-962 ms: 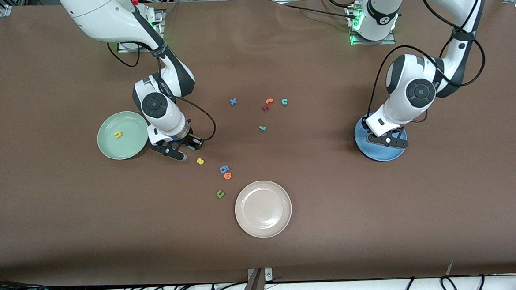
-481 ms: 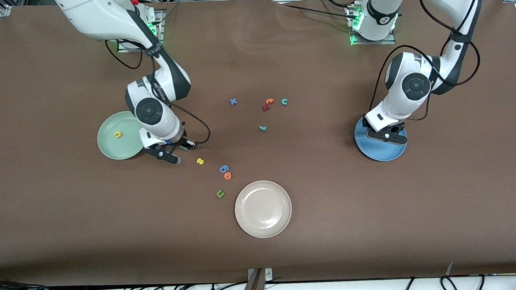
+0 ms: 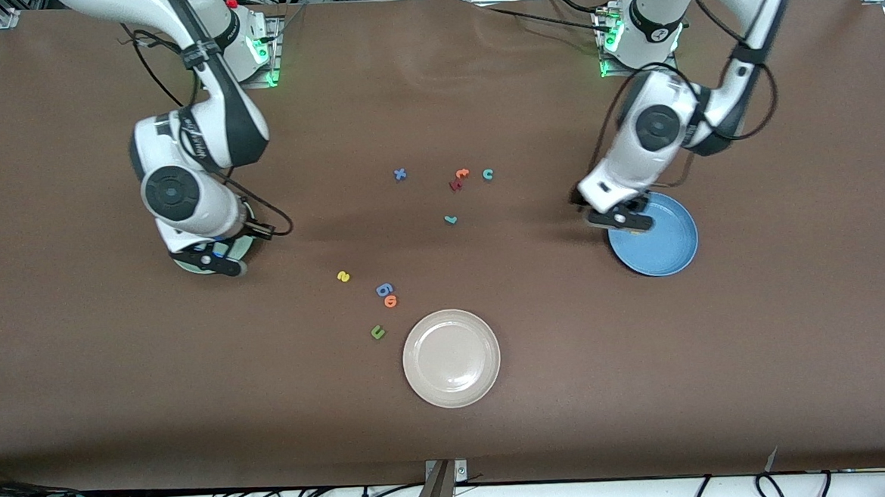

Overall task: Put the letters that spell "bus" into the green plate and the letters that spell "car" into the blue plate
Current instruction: 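Place the teal b on the green plate while the left gripper grasps teal c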

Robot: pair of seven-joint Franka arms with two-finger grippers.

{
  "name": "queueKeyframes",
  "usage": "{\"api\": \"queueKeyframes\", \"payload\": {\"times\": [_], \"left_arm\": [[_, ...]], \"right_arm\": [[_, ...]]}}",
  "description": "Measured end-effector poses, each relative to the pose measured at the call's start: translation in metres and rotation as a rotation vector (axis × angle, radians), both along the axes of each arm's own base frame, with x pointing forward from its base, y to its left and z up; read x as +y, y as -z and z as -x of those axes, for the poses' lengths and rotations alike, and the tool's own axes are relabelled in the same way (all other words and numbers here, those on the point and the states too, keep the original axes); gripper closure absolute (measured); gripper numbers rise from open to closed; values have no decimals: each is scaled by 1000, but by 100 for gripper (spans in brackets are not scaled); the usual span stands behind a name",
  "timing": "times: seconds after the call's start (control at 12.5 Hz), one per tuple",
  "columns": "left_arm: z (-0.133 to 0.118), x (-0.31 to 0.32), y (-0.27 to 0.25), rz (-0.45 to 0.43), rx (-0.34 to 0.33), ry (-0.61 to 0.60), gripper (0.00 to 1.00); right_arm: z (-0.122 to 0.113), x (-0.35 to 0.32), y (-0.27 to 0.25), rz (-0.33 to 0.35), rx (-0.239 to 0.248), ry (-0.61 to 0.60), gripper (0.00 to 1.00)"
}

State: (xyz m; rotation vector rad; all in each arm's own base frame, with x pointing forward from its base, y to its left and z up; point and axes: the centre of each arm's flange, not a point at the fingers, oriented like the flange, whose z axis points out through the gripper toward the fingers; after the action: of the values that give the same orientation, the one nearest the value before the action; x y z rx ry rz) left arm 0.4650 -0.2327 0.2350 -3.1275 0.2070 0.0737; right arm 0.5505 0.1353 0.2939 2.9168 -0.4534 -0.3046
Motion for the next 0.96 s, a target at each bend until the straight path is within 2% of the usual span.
{"api": "queueKeyframes", "payload": {"times": [0.16,0.32,0.56,0.72,0.88,0.96], "left_arm": [[36,-65,-6,25,7,-11,0],[59,-100,-4,37,22,24,0],[73,-148,12,58,50,50,0],[78,-165,25,41,44,85,0],[77,-165,32,29,43,102,0],[77,-164,34,25,41,107,0]], "right_arm": [[13,-42,16,-2,43,-19,63],[28,-69,44,-15,42,-47,63],[46,-88,73,-26,32,-84,63],[48,-90,78,-27,30,-90,63],[47,-89,77,-28,25,-92,46],[47,-89,75,-29,21,-93,33]]}}
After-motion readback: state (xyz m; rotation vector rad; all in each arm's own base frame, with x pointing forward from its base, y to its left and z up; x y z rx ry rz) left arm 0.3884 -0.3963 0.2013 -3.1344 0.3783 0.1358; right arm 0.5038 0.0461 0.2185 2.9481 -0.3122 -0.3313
